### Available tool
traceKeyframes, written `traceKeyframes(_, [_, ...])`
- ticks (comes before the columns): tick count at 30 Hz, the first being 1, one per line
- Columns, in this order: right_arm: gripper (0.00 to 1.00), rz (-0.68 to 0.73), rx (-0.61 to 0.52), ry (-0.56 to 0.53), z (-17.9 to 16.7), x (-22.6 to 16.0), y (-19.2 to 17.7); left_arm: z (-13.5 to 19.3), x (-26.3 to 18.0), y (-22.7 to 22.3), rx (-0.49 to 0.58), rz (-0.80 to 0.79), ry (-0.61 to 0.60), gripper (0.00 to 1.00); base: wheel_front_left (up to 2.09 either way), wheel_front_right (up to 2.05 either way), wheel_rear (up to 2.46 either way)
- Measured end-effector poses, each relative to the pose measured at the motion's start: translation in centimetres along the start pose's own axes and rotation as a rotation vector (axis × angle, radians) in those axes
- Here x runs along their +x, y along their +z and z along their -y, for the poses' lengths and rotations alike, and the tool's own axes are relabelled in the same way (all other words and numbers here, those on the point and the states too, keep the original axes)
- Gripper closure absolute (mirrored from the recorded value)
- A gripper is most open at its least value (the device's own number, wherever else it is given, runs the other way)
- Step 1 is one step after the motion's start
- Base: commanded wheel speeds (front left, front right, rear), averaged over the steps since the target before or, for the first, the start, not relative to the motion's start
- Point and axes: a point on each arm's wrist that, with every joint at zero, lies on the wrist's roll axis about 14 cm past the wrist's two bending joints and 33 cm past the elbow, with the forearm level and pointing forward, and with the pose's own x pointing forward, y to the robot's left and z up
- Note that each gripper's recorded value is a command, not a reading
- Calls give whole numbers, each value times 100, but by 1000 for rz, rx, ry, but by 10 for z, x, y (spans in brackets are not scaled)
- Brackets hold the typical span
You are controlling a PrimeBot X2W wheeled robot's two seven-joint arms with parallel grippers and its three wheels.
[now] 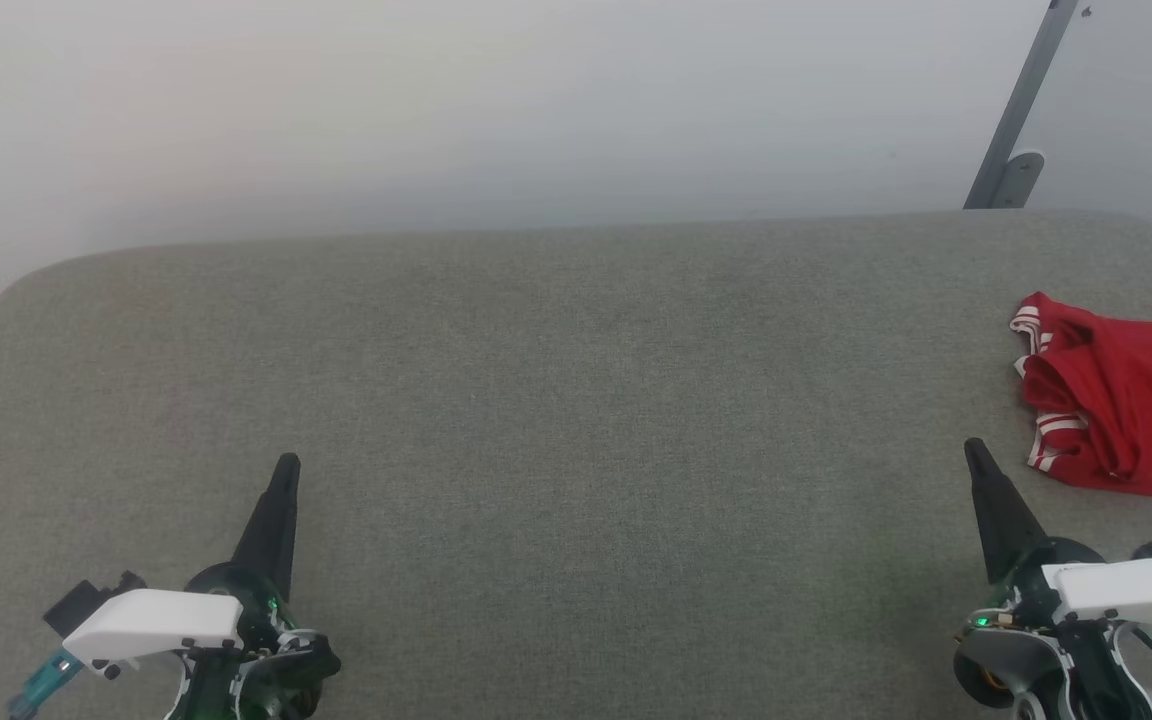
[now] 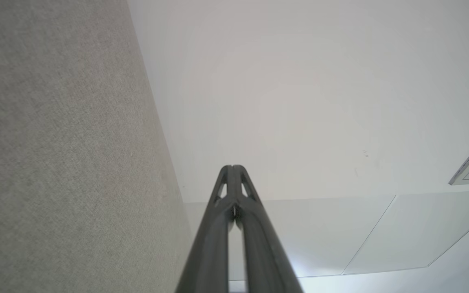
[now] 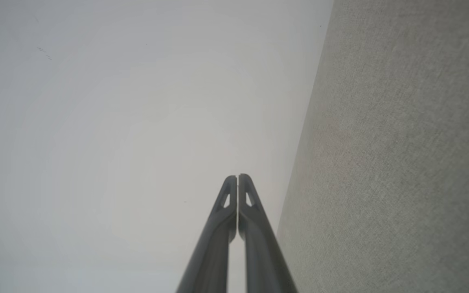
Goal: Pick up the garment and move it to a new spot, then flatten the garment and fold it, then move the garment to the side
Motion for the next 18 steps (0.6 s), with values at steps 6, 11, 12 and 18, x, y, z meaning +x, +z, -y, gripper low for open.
traceKeyframes(6, [100,0,0,1,0,0,0,0,0,0,0,0,0,100,0,0,0])
traceKeyframes(11, [100,0,0,1,0,0,0,0,0,0,0,0,0,100,0,0,0])
traceKeyframes(12, [100,0,0,1,0,0,0,0,0,0,0,0,0,100,0,0,0])
traceKeyframes(18, [100,0,0,1,0,0,0,0,0,0,0,0,0,100,0,0,0])
